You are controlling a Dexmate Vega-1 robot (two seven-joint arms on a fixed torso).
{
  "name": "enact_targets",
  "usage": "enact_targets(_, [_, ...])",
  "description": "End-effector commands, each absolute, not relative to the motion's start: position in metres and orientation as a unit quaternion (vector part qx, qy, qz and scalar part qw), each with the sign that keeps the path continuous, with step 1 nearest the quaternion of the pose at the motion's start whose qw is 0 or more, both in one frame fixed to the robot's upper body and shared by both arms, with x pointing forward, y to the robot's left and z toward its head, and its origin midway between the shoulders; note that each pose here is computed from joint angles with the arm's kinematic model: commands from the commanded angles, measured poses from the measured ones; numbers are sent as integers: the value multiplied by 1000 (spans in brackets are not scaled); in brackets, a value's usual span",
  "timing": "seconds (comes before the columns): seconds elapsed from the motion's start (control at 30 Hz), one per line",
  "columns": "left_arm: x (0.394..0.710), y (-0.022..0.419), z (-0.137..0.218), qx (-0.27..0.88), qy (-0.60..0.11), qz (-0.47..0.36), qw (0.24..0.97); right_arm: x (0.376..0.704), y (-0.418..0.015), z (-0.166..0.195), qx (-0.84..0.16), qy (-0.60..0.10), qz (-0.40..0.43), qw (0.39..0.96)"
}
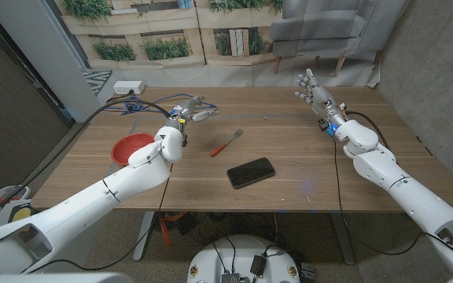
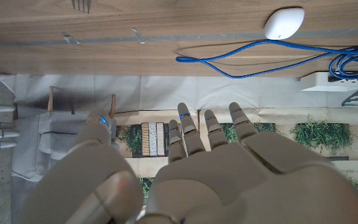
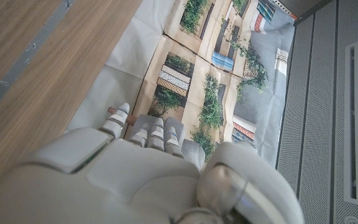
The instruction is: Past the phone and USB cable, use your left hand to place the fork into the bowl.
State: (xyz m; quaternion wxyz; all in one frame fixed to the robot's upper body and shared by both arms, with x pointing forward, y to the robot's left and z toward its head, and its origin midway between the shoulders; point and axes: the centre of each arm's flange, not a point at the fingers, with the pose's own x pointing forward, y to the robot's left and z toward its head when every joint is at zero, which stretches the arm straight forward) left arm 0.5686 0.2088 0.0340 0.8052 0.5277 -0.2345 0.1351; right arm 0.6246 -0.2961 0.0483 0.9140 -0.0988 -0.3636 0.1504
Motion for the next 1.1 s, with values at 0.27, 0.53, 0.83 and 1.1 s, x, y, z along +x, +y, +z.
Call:
enact_targets(0.27, [563, 203, 31, 547, -212, 158, 794, 623, -294, 46, -100, -360, 147, 916])
enact_targets(0.53, [564, 198, 33, 558, -189, 159, 792, 623, -294, 44, -99, -359, 148, 916])
enact_targets(0.83, [567, 192, 33, 571, -156, 142, 794, 621, -295, 46, -104, -362, 149, 914])
enact_targets(1.1, [566, 188, 31, 579, -145, 136, 791, 619, -294, 48, -113, -361, 150, 913])
